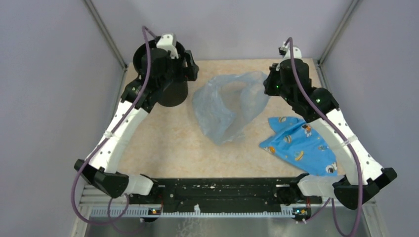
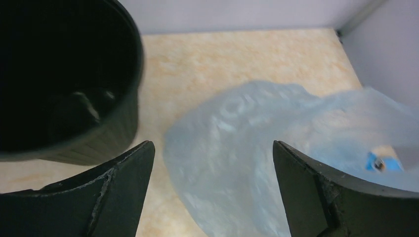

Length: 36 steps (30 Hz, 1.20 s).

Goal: Put the trash bags into the trash bin

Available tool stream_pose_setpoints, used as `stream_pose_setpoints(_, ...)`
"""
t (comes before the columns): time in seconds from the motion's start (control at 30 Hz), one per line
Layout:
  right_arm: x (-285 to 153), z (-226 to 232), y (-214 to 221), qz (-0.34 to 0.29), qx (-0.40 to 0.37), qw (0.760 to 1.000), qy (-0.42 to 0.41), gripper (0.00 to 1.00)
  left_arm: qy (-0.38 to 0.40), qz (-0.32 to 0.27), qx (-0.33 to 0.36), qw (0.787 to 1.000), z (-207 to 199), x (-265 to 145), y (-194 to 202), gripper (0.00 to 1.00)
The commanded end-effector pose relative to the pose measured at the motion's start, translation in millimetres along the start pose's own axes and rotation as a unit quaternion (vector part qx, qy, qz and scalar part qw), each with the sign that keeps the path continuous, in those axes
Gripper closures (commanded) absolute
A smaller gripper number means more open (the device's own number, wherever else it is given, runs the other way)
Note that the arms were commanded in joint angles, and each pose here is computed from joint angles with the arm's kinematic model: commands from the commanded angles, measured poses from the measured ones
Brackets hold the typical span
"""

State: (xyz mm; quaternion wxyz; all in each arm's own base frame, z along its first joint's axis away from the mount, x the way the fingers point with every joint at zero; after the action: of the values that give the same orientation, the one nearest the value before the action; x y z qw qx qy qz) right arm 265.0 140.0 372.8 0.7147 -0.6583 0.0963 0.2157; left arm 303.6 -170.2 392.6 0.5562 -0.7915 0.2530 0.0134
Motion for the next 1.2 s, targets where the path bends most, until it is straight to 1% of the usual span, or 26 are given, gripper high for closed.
stream_pose_setpoints(0.0, -25, -1, -39, -0.062, 0.029, 0.998, -0.009, 1.0, -0.077, -0.056, 0.037, 0.995, 22, 21, -44, 0.04)
stream_pose_setpoints(0.1, -31, 2, -44, -0.069, 0.031, 0.997, -0.023, 1.0, -0.117, -0.066, 0.065, 0.989, 30, 44, -63, 0.03)
stream_pose_setpoints(0.2, -36, 4, -48, -0.07, 0.03, 0.996, -0.037, 1.0, -0.167, -0.042, 0.088, 0.981, 45, 80, -63, 0.06)
stream_pose_setpoints(0.27, -44, 4, -52, -0.077, 0.031, 0.996, -0.044, 1.0, -0.192, -0.026, 0.097, 0.976, 56, 98, -59, 0.09)
stream_pose_setpoints(0.4, -64, -6, -65, -0.104, 0.034, 0.994, -0.028, 1.0, -0.212, 0.008, 0.096, 0.972, 71, 122, -49, 0.24)
stream_pose_setpoints(0.43, -70, -8, -69, -0.112, 0.036, 0.993, -0.025, 1.0, -0.216, 0.015, 0.1, 0.971, 73, 126, -46, 0.25)
stream_pose_setpoints(0.57, -87, -15, -80, -0.14, 0.043, 0.989, -0.015, 1.0, -0.212, 0.041, 0.104, 0.971, 78, 135, -35, 0.34)
stream_pose_setpoints(0.77, -94, -18, -87, -0.15, 0.04, 0.988, -0.009, 1.0, -0.22, 0.063, 0.111, 0.967, 84, 142, -23, 0.41)
stream_pose_setpoints(0.87, -97, -19, -91, -0.155, 0.038, 0.987, -0.006, 1.0, -0.216, 0.07, 0.114, 0.967, 85, 144, -19, 0.48)
stream_pose_setpoints(0.93, -99, -20, -95, -0.16, 0.037, 0.986, 0.0, 1.0, -0.216, 0.075, 0.119, 0.966, 86, 146, -17, 0.56)
stream_pose_setpoints(0.97, -101, -21, -98, -0.163, 0.036, 0.986, 0.004, 1.0, -0.215, 0.079, 0.123, 0.966, 87, 147, -15, 0.58)
stream_pose_setpoints(1.1, -108, -26, -110, -0.18, 0.036, 0.983, 0.021, 1.0, -0.218, 0.095, 0.135, 0.962, 91, 150, -9, 0.61)
stream_pose_setpoints(1.17, -111, -28, -115, -0.189, 0.036, 0.981, 0.028, 1.0, -0.217, 0.099, 0.138, 0.961, 92, 151, -7, 0.65)
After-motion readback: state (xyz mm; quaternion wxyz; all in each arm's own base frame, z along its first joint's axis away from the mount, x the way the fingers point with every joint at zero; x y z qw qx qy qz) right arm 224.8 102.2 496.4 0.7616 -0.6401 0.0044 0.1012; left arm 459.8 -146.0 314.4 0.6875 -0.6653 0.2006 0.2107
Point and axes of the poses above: each gripper's point midway between its finger pads, its own x axis out along the fingers, its own z axis along the line the jaws close on, y = z × x, the point moved 6 cm from there along -x, back along the fingers, and after that the axes turned 6 degrees about -x, right-handed, at the moved point
